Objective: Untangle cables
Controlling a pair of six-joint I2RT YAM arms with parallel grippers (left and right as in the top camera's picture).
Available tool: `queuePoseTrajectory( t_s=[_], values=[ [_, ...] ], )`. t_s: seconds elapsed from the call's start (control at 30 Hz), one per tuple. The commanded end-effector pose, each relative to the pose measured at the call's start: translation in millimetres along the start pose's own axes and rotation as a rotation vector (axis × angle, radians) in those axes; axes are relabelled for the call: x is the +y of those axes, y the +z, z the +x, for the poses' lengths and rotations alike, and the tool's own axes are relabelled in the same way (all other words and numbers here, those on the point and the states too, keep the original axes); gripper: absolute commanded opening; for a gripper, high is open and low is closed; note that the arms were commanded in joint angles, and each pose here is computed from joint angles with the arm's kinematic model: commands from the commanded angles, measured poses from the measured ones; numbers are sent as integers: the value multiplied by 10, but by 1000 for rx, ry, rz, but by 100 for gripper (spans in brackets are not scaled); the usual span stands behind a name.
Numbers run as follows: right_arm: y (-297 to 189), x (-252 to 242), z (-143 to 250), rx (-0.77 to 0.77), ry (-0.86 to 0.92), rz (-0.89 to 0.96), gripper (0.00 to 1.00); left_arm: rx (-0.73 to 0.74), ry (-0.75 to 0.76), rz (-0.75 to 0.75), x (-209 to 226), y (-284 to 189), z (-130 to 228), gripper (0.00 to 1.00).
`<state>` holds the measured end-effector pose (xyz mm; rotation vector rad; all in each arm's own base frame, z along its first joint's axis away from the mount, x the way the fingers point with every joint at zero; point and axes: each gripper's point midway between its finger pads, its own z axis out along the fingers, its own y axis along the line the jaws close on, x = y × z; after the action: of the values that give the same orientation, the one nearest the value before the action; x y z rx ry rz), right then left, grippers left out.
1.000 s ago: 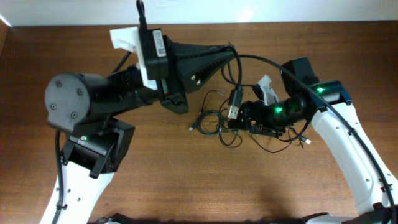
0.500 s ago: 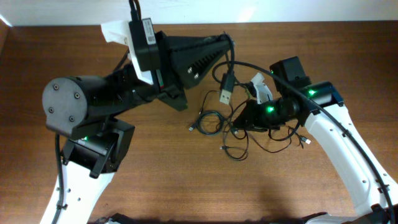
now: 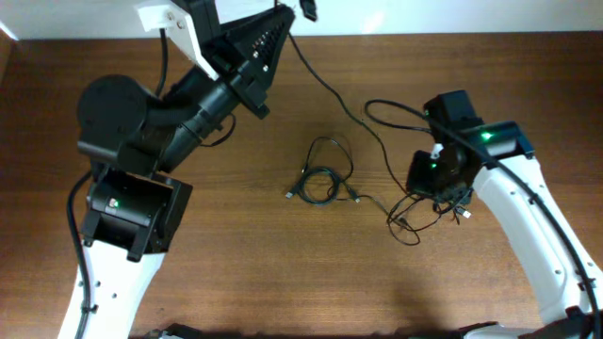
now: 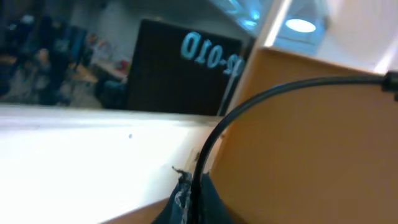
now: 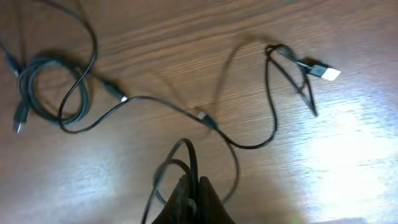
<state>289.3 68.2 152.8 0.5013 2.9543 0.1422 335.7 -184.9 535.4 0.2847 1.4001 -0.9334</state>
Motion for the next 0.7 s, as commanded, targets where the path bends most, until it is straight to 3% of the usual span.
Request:
queuePoseTrajectory(
  t_s=[0.0,0.07,0.1,0.2,0.37,0.53,0.67],
  values=[
    [-80,60,-33,7,36,-84,4,8,-16,-113,236,-66,-6,16],
    [-125,224,-34,15,-7,-176,4,59,-46,-176,367,-92,138,24],
    [-162,304,-38,15,-19,-221,4,88,-60,-193,404,-105,215,35],
    [-305,495,-63,3,-34,-330,4,149,-89,-222,462,-137,374,50],
    [-627,786,-104,-18,-73,-493,4,244,-133,-298,596,-228,633,94],
    [-918,992,-97,-23,-113,-611,4,308,-139,-585,1050,-515,862,100],
    [-1054,1132,-46,-25,-155,-660,4,368,-151,-648,1126,-639,1009,99]
  ],
)
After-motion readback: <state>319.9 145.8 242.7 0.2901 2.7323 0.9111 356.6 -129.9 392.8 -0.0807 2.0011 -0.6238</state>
